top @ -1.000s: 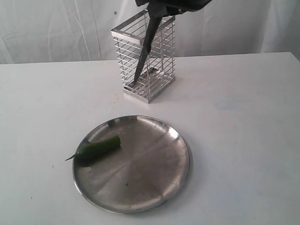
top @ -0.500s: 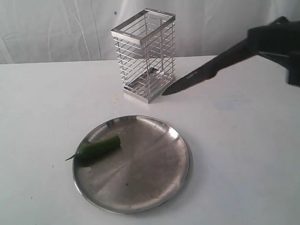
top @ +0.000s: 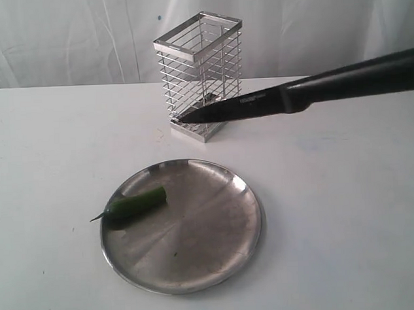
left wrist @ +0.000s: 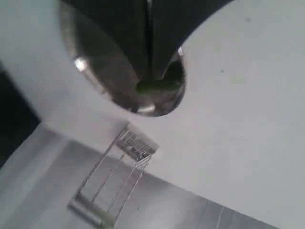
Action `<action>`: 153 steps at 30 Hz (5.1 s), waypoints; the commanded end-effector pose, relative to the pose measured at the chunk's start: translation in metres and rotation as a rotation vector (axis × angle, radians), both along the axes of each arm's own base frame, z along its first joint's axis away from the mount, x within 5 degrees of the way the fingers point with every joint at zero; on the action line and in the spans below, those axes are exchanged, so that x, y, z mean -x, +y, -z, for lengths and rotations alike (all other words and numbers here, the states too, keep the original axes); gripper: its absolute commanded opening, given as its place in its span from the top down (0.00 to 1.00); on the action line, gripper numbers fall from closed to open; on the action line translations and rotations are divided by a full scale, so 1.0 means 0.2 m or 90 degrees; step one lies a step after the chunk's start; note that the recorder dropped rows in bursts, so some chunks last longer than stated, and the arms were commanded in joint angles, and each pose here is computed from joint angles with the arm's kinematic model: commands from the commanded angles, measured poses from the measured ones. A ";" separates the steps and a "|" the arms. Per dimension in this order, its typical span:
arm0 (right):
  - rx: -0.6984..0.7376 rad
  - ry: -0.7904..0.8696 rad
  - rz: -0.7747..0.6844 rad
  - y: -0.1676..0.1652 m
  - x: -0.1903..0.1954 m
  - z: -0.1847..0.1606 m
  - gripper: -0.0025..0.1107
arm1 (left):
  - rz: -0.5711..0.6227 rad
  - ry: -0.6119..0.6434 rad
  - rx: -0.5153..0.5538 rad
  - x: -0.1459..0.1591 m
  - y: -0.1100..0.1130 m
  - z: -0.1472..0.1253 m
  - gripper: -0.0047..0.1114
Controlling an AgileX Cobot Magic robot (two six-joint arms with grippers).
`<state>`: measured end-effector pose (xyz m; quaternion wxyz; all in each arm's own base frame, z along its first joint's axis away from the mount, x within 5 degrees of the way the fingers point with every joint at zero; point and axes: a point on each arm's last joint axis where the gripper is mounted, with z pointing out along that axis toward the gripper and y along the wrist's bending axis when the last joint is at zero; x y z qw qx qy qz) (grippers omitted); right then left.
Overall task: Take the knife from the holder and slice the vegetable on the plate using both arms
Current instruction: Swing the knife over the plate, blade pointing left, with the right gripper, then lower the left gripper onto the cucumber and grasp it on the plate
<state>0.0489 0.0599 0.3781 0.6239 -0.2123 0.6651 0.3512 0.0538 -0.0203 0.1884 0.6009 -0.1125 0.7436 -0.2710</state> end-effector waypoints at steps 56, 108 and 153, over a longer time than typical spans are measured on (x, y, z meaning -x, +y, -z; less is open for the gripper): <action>0.043 0.046 -0.183 0.56 -0.82 0.07 0.98 | 0.399 -0.031 -0.209 -0.98 -0.37 -0.43 0.79; 0.207 0.359 -0.080 0.44 -0.69 0.56 0.98 | 0.619 0.055 -0.444 -0.90 -0.38 -0.34 0.47; 0.200 0.378 -0.062 0.43 -0.69 0.58 0.98 | 0.585 0.194 -0.722 -1.33 -0.57 0.24 0.61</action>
